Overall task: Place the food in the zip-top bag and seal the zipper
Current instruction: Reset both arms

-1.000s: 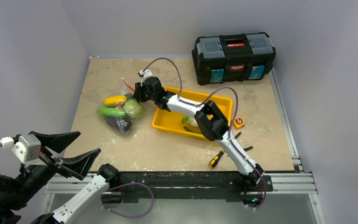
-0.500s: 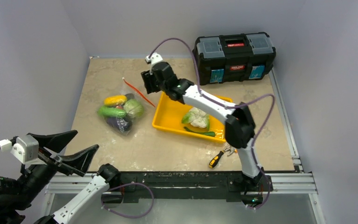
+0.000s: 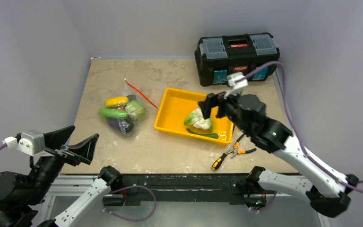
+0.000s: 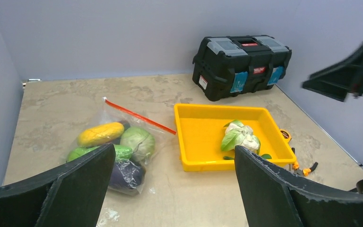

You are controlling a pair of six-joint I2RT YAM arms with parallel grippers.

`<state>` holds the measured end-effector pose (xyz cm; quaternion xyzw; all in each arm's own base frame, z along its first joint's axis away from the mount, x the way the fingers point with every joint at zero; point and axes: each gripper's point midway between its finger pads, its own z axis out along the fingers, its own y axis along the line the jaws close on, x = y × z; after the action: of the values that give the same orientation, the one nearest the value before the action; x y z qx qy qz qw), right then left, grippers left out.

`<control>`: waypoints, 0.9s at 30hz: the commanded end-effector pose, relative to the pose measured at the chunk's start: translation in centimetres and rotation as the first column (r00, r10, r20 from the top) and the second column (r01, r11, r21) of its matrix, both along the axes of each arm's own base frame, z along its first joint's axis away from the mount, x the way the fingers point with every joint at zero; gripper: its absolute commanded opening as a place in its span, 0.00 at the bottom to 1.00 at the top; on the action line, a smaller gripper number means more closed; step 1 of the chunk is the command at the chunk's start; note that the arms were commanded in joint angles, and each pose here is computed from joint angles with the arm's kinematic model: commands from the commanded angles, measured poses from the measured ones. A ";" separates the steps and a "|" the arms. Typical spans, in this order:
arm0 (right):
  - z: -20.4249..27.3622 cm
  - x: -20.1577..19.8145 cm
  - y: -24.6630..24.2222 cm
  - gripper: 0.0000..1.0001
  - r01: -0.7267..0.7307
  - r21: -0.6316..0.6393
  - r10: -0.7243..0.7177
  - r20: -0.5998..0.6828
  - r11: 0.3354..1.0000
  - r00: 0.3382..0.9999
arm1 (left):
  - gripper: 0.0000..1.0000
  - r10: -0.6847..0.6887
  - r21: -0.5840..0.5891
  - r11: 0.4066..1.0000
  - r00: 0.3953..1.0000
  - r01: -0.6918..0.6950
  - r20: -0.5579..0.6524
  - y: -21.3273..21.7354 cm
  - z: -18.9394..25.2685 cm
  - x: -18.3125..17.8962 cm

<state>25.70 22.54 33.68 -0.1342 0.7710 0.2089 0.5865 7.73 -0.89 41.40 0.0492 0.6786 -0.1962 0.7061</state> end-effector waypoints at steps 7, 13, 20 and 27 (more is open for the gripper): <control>7.0 -8.7 -13.5 0.99 0.127 0.299 -0.177 0.146 0.946 0.973 | 0.96 0.088 -0.006 0.996 0.996 -0.088 0.017 0.6 1.4 1.8; 10.5 -10.3 -17.4 0.99 0.169 0.415 -0.275 0.211 0.894 0.938 | 0.95 0.134 -0.043 0.990 0.989 -0.132 0.055 2.0 2.0 1.1; 10.3 -9.5 -18.9 0.99 0.278 0.443 -0.379 0.156 0.852 0.912 | 0.94 0.159 -0.058 0.986 0.984 -0.155 0.082 2.8 2.6 0.7; 9.7 -9.0 -18.0 0.99 0.270 0.453 -0.368 0.144 0.850 0.919 | 0.94 0.150 -0.048 0.988 0.986 -0.147 0.075 2.8 2.5 0.4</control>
<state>16.00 4.25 43.45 0.0879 0.6464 0.2548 0.7138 8.44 1.43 42.84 -0.0054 0.6614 -0.1590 0.7330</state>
